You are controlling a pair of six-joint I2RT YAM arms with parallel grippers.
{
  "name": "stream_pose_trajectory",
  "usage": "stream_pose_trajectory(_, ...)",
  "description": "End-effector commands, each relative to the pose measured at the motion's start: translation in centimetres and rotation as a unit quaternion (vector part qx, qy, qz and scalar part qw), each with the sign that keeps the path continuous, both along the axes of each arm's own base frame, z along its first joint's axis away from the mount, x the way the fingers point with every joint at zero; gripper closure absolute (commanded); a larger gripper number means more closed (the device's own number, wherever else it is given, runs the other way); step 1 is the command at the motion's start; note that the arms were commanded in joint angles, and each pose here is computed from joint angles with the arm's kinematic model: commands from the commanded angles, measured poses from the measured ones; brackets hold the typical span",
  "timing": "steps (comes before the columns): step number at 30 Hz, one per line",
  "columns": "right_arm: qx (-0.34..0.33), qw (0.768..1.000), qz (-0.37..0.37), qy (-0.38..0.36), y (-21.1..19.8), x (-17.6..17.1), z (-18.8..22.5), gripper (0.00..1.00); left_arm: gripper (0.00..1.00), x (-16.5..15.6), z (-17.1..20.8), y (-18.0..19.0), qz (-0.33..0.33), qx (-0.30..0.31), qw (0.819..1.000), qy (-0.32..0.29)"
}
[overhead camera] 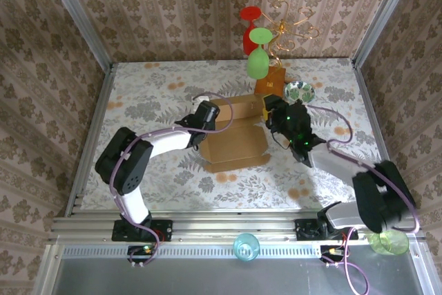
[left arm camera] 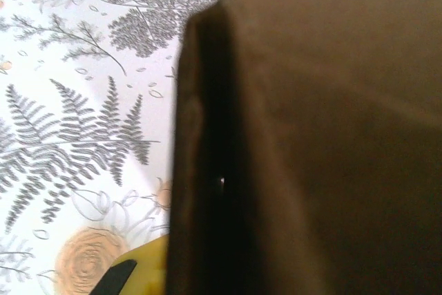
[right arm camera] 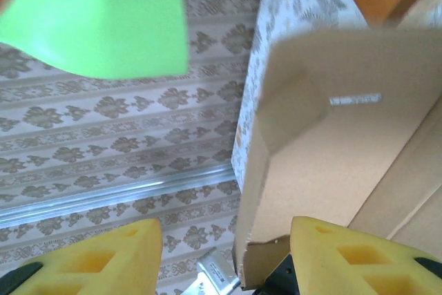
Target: Fold the paper box
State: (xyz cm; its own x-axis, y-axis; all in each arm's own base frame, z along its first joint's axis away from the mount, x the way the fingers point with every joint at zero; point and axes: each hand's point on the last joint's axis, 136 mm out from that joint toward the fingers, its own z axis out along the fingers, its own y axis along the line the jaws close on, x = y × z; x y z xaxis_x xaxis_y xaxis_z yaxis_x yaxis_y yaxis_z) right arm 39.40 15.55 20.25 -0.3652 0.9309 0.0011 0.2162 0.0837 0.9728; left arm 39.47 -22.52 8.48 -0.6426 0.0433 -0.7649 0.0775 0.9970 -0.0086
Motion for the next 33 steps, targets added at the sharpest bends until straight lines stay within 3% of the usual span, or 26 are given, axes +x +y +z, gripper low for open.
stream_pose_trajectory(1,-0.075,0.996,0.007,0.045,-2.2,-1.2,-1.9,0.49,1.00,-0.3,1.3,0.5,-0.044,0.012,0.999,0.007)
stream_pose_trajectory(6,-0.122,0.990,0.054,0.055,-1.5,-0.2,-0.8,0.54,1.00,-0.7,1.7,0.6,-0.070,-0.007,0.997,0.039)
stream_pose_trajectory(12,-0.115,0.988,0.079,0.063,0.5,0.9,-0.9,0.54,1.00,-1.2,1.0,0.7,-0.057,-0.022,0.995,0.073)
stream_pose_trajectory(25,-0.134,0.983,0.094,0.083,0.5,-2.5,-7.7,0.52,1.00,-1.3,1.8,1.7,-0.005,-0.024,0.987,0.156)
stream_pose_trajectory(33,-0.163,0.975,0.119,0.092,1.5,-0.6,-10.3,0.47,1.00,-1.4,2.0,1.3,-0.015,-0.028,0.985,0.169)
